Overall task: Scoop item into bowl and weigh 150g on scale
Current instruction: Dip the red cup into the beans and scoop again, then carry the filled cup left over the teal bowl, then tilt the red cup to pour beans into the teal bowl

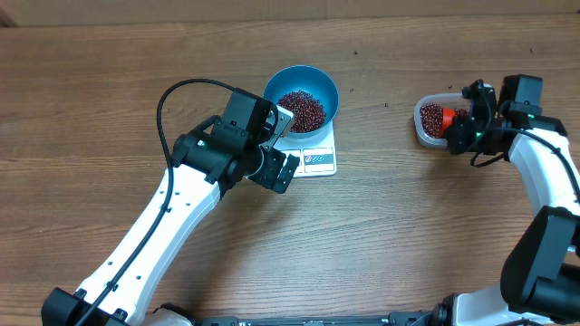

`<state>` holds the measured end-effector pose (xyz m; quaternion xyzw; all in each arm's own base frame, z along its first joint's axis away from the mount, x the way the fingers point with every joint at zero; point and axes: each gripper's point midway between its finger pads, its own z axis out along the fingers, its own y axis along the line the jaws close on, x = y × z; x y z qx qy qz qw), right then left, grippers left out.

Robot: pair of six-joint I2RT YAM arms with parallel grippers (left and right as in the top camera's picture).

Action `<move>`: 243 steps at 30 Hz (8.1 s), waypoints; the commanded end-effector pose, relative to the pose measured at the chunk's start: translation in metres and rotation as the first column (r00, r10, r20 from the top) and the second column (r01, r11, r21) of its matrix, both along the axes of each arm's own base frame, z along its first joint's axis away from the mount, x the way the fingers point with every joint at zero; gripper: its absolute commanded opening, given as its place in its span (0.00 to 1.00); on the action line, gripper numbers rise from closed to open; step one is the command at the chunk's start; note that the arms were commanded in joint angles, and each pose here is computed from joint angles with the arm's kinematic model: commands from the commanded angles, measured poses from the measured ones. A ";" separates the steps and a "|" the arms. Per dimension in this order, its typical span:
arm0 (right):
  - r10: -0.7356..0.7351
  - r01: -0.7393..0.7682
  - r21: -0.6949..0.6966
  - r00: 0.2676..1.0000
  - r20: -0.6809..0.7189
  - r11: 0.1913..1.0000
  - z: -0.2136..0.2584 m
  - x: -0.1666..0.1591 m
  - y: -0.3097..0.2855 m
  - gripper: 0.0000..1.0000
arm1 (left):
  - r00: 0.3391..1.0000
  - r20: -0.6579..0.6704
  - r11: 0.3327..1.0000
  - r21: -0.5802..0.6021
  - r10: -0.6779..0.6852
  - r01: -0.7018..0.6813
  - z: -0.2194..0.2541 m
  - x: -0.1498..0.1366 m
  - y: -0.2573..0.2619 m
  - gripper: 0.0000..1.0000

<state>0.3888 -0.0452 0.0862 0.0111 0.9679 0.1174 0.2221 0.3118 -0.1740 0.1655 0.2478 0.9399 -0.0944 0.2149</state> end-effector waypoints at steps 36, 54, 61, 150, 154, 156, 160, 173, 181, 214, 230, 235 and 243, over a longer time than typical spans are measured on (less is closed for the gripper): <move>-0.135 0.065 0.570 0.988 0.081 0.819 0.025 -0.015 -0.037 0.04 | 1.000 0.025 1.000 -0.017 -0.006 0.006 0.010 0.000 0.000 1.00; -0.172 0.054 0.690 0.980 0.103 0.721 0.046 -0.016 -0.035 0.03 | 1.000 0.024 1.000 -0.017 -0.006 0.007 0.010 0.000 0.000 1.00; -0.198 0.094 0.713 0.978 0.065 0.695 0.047 -0.016 -0.036 0.04 | 1.000 0.025 1.000 -0.017 -0.006 0.007 0.010 0.000 0.000 0.99; 0.558 -0.851 0.118 0.433 0.707 0.511 0.098 0.028 0.241 0.04 | 1.000 0.025 1.000 -0.017 -0.006 0.007 0.010 0.000 0.000 1.00; 0.561 -0.838 0.106 0.447 0.697 0.535 0.095 0.032 0.238 0.04 | 1.000 0.025 1.000 -0.017 -0.006 0.006 0.010 0.000 0.000 1.00; 0.562 -0.836 0.104 0.449 0.695 0.539 0.095 0.033 0.238 0.04 | 1.000 0.025 1.000 -0.017 -0.006 0.006 0.010 0.000 0.000 1.00; 0.562 -0.836 0.104 0.449 0.695 0.539 0.095 0.033 0.238 0.04 | 1.000 0.025 1.000 -0.017 -0.006 0.007 0.010 0.000 0.000 1.00; 0.562 -0.836 0.105 0.449 0.695 0.539 0.095 0.033 0.238 0.04 | 1.000 0.025 1.000 -0.017 -0.006 0.007 0.010 0.000 0.000 1.00; 0.564 -0.838 0.097 0.442 0.697 0.537 0.095 0.033 0.238 0.04 | 1.000 0.025 1.000 -0.017 -0.006 0.007 0.010 0.000 0.000 1.00; 0.676 -0.864 -0.265 0.112 0.728 0.428 0.095 0.033 0.238 0.04 | 1.000 0.025 1.000 -0.017 -0.006 0.007 0.010 0.000 0.000 1.00; 0.676 -0.864 -0.265 0.112 0.728 0.428 0.095 0.033 0.238 0.04 | 1.000 0.025 1.000 -0.017 -0.006 0.007 0.010 0.000 0.000 1.00; 0.676 -0.864 -0.264 0.113 0.728 0.428 0.095 0.033 0.238 0.04 | 1.000 0.025 1.000 -0.017 -0.006 0.006 0.010 0.000 0.000 1.00; 0.676 -0.864 -0.265 0.112 0.728 0.428 0.095 0.033 0.238 0.04 | 1.000 0.025 1.000 -0.017 -0.006 0.006 0.010 0.000 0.000 1.00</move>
